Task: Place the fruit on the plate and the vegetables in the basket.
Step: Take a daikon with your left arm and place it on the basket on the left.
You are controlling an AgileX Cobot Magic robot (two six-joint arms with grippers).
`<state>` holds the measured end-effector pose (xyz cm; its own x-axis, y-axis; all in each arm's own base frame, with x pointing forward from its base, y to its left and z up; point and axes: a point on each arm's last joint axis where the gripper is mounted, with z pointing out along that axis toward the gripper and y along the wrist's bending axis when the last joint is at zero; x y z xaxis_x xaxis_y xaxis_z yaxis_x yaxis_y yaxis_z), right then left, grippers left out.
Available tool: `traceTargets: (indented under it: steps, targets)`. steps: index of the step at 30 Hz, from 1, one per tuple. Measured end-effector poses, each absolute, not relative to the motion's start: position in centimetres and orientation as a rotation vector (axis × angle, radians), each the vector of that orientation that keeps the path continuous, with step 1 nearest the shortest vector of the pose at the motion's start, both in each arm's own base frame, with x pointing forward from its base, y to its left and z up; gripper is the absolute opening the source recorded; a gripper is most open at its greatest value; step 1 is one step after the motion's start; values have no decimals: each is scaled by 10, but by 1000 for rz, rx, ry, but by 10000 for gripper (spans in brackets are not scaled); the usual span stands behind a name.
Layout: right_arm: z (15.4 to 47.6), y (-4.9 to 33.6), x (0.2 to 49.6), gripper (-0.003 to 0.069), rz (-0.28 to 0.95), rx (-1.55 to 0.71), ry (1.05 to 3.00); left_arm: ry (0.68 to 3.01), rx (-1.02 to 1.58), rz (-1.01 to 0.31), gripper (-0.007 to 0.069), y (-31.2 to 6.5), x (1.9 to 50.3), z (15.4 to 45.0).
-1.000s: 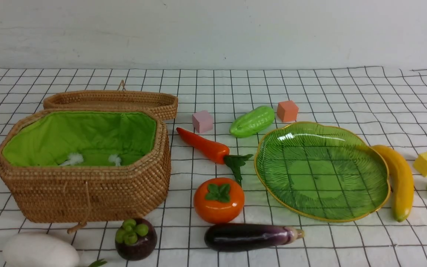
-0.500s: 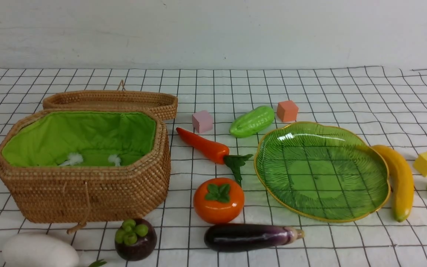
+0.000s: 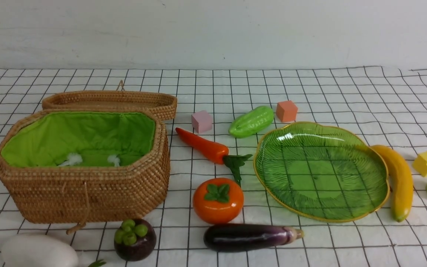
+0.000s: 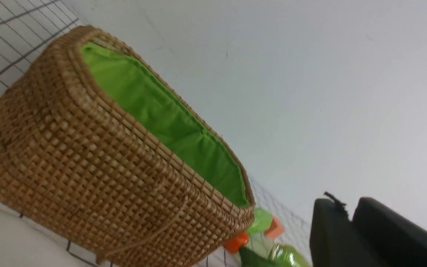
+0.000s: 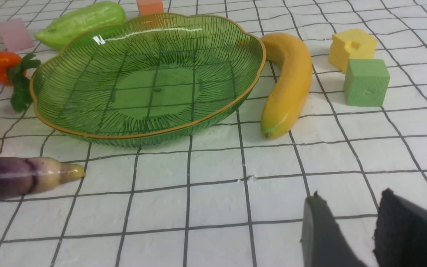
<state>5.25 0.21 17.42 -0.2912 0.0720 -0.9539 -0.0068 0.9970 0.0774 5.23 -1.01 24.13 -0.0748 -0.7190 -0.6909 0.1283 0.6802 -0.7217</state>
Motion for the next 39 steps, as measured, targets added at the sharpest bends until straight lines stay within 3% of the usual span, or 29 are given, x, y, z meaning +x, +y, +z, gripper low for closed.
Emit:
traceTargets:
  steps: [1, 5, 10, 20, 23, 28, 35, 39]
  targets:
    - [174, 2, 53, 243, 77, 47, 1865, 1576, -453, -697, -13, -13, 55, 256]
    - [174, 2, 53, 243, 77, 47, 1865, 1795, -315, -559, -13, -18, 75, 286]
    - [174, 2, 53, 243, 77, 47, 1865, 2058, -158, -433, -13, -24, 110, 291]
    - [175, 2, 53, 243, 90, 58, 1859, 2294, -51, -508, -13, -37, 140, 296]
    - [176, 4, 53, 243, 182, 136, 1842, 2315, -12, -512, -13, -39, 138, 298]
    - [182, 10, 55, 243, 528, 434, 1735, 2333, 11, -515, -13, -39, 137, 297]
    - [191, 11, 56, 232, 733, 605, 1602, 2314, 37, -535, -13, -41, 139, 299]
    - [211, 22, 49, 177, 802, 515, 1707, 2358, 155, -522, -13, -44, 141, 304]
